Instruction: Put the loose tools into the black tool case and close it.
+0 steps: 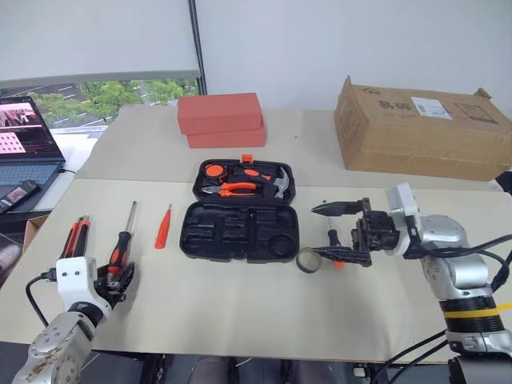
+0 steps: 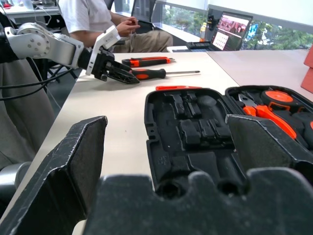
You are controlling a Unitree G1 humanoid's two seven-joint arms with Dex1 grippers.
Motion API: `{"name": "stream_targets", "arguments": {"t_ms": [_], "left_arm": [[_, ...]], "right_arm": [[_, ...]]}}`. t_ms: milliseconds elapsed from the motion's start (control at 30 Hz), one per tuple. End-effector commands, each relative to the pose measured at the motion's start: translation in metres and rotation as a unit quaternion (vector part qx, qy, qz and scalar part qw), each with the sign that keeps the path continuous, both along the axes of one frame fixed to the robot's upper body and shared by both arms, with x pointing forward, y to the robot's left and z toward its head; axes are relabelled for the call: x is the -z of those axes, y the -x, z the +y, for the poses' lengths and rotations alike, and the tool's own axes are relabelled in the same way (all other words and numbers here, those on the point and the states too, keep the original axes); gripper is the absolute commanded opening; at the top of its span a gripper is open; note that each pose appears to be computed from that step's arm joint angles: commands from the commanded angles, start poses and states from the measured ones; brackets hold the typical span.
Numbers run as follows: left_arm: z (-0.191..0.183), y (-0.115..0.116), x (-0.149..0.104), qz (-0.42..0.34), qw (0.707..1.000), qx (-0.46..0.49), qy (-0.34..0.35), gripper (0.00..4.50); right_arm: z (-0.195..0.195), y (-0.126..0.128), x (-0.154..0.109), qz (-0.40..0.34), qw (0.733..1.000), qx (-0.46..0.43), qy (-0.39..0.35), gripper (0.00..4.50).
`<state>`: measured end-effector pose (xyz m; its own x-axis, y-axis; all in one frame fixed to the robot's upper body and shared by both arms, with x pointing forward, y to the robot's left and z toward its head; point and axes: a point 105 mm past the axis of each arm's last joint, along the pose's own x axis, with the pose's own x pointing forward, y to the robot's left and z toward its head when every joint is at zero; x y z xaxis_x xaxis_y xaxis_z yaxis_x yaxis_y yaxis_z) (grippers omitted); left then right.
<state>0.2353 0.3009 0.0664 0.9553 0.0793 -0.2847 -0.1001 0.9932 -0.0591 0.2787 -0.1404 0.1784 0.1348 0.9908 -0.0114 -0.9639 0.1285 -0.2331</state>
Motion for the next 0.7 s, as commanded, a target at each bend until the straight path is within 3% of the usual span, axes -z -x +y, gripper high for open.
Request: {"name": "stream_targets", "arguments": {"t_ms": [33, 67, 100, 267, 433, 500, 700], "left_arm": [[0.004, -0.002, -0.004, -0.013, 1.0, -0.002, -0.001, 1.3], [0.005, -0.003, -0.005, -0.019, 1.0, -0.001, -0.001, 0.91], [0.005, -0.004, -0.009, -0.031, 1.0, 0.001, -0.004, 0.82], [0.003, -0.01, -0.029, -0.083, 0.996, 0.02, -0.005, 0.82], [-0.021, -0.024, -0.072, -0.162, 0.977, 0.139, -0.022, 0.82], [-0.035, -0.028, -0.081, -0.169, 0.963, 0.209, -0.034, 0.82], [-0.073, -0.048, -0.091, -0.139, 0.873, 0.455, -0.106, 0.82]], "right_arm": [[0.002, 0.004, -0.012, -0.019, 1.0, -0.004, -0.016, 4.5], [0.003, 0.004, -0.012, -0.019, 1.0, -0.003, -0.021, 4.5], [0.003, 0.004, -0.013, -0.019, 1.0, -0.002, -0.025, 4.5], [0.004, 0.004, -0.016, -0.021, 0.999, 0.003, -0.036, 4.5], [-0.002, -0.001, -0.019, -0.019, 0.998, 0.022, -0.047, 4.5], [-0.007, -0.004, -0.016, -0.017, 0.998, 0.037, -0.045, 4.5], [-0.019, -0.006, -0.013, -0.019, 0.997, 0.058, -0.042, 4.5]]}}
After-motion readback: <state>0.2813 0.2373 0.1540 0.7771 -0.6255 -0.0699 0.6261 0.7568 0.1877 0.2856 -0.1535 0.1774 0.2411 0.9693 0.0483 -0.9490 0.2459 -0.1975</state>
